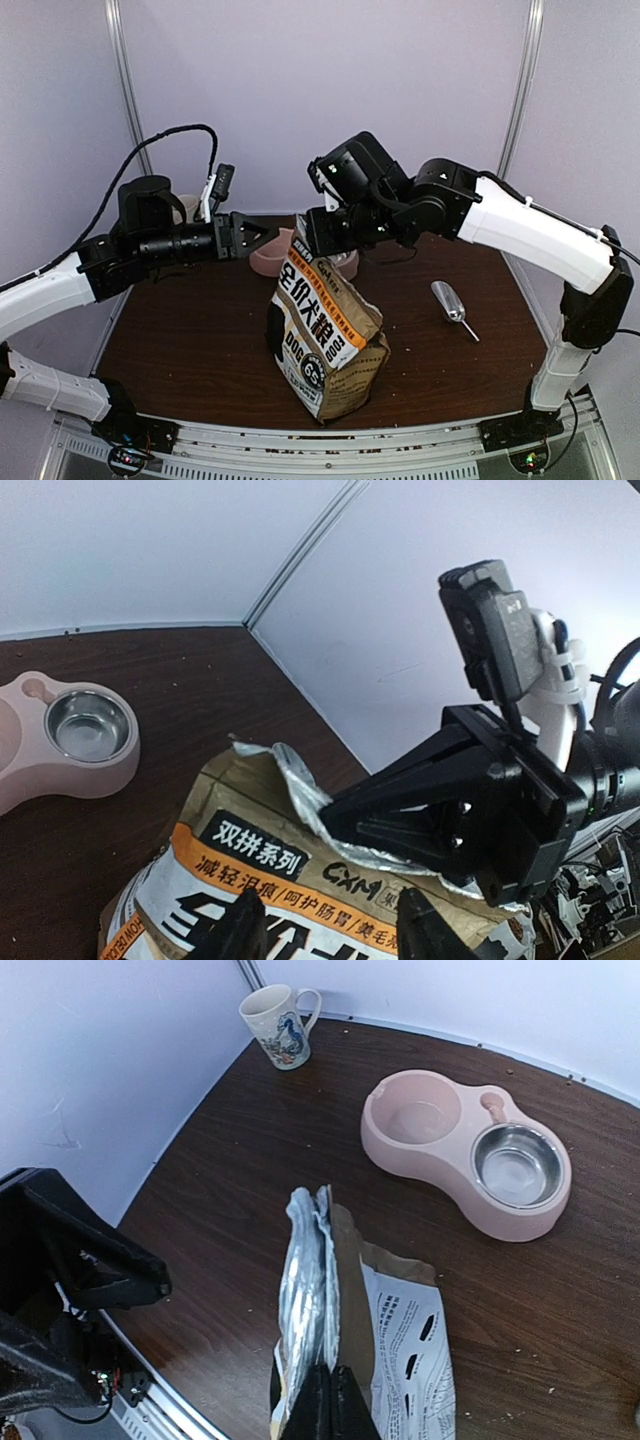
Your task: Serve the pet food
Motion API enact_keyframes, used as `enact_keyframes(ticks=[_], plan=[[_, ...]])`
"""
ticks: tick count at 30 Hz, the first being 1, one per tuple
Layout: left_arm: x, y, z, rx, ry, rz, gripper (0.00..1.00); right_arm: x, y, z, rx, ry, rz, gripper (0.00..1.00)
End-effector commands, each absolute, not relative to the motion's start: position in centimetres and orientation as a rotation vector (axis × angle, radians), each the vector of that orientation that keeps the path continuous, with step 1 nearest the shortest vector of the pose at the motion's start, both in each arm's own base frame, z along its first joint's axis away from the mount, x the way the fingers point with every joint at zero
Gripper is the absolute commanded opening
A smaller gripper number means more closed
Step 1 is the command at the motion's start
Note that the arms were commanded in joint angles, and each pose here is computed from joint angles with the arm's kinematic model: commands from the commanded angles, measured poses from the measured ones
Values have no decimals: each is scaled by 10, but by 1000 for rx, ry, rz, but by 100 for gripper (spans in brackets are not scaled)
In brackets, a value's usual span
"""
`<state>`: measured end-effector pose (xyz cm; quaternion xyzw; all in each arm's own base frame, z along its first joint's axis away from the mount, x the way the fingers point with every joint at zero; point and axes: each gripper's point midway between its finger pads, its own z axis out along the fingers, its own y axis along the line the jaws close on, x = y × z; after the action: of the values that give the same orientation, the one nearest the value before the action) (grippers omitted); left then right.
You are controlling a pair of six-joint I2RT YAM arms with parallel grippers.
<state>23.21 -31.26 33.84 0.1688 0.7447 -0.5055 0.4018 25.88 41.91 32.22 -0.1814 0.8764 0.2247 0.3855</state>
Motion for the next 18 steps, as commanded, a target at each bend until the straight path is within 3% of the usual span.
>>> enact_keyframes(ticks=[1, 9, 18], plan=[[227, -326, 356, 463, 1805, -1362, 52, 246, 438, 348, -444, 2180, 831, 0], [226, -333, 352, 475, 1821, -1363, 54, 238, 450, 354, -433, 2156, 984, 0], [222, -334, 341, 471, 1846, -1372, 48, 239, 448, 358, -407, 2142, 988, 0]])
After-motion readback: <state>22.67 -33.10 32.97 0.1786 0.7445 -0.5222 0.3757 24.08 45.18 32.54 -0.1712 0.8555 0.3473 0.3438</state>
